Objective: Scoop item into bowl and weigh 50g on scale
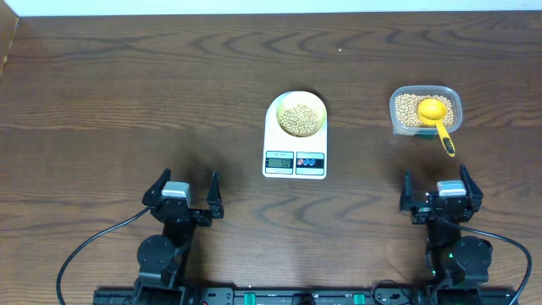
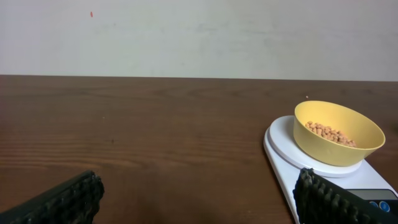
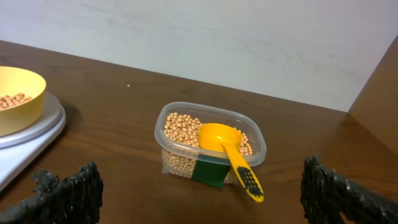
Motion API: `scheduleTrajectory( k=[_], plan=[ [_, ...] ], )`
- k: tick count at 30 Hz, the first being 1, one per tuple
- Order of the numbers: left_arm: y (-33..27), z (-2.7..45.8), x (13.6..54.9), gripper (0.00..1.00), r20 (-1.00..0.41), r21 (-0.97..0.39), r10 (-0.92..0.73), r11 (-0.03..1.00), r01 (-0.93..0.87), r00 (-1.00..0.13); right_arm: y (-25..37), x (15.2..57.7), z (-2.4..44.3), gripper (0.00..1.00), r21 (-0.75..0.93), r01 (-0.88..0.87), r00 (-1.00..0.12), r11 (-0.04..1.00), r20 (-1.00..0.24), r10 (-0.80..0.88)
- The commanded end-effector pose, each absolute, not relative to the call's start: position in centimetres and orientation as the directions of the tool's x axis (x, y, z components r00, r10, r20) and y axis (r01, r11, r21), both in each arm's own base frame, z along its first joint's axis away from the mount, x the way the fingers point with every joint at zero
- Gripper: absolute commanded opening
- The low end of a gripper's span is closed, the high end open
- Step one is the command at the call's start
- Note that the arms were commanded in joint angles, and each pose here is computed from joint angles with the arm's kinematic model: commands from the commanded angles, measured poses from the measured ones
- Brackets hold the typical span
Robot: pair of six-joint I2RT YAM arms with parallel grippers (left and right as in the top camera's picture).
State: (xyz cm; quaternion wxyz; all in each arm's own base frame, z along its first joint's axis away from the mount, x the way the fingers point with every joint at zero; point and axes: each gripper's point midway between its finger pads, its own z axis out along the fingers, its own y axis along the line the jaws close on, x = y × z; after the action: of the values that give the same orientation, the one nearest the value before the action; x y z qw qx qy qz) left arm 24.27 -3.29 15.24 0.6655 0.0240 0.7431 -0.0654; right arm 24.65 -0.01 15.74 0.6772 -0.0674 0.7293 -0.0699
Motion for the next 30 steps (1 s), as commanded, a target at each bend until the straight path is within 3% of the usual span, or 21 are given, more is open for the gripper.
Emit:
scheduleTrajectory(
  k=[1,12,30],
  plan=[
    [-2.6,13.6,24.2,1.00,-0.986,-0.054,-0.040,0.995,0.086,-0.160,-0.8,24.6,15.8,0.99,-0.177,0.043,-0.076,0.983,-0.982,-0.174],
    [-2.6,13.6,24.2,1.00,-0.986,-0.054,-0.040,0.995,0.086,-0.160,-3.1,24.3,16.2,0.99,-0.078,0.186,-0.068,0.979,-0.995,-0.067],
    [-2.6,13.6,24.2,1.00,-0.986,-0.054,-0.040,0.995,0.086,-0.160,-2.7,24.4,16.1,0.99,-0.101,0.161,-0.070,0.982,-0.993,-0.091]
  ],
)
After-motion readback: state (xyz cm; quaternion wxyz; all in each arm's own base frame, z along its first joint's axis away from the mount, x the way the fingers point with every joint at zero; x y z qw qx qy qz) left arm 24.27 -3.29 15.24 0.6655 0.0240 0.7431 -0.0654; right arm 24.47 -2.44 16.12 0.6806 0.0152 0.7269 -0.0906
